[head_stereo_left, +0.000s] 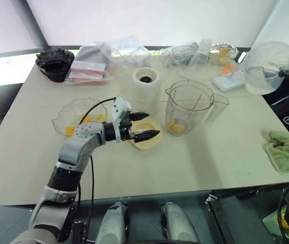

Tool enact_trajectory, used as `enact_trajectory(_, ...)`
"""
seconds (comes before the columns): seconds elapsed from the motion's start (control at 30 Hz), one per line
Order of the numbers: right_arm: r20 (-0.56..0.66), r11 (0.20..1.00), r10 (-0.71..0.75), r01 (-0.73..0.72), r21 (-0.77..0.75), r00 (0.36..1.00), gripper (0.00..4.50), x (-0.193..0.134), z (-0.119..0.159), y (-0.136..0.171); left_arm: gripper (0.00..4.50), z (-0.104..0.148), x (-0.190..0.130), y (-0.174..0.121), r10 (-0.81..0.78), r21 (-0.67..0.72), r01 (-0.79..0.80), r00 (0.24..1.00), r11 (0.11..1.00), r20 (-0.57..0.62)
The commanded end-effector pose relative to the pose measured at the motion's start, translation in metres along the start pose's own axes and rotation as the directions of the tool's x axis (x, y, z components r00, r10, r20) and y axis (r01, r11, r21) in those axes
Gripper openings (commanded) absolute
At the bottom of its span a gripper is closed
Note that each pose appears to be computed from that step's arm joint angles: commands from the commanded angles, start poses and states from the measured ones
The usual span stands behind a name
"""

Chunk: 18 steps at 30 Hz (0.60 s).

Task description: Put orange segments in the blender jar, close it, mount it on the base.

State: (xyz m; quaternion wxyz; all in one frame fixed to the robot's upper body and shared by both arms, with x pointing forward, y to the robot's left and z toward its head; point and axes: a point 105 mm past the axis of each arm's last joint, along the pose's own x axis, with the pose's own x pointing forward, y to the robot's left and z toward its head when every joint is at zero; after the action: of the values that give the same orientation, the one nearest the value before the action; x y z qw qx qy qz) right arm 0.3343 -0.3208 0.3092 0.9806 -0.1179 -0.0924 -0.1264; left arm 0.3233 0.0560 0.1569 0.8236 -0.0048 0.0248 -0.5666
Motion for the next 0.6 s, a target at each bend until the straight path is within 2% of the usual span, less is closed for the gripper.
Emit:
enact_trajectory(0.03, 0.101, 1.0, 0.0, 0.003, -0.028, 0.995, 0.02, -0.007, 0.031, 0.002, 4.5, 0.01, 0.0, -0.004, -0.009, 0.034, 0.008, 0.999, 0.999, 0.032)
enact_trajectory(0.6, 0.149, 0.96, 0.093, -0.049, -0.274, 0.985, 0.02, -0.015, 0.037, 0.036, 4.5, 0.012, 0.001, -0.001, 0.003, 0.028, -0.004, 0.999, 1.0, 0.038)
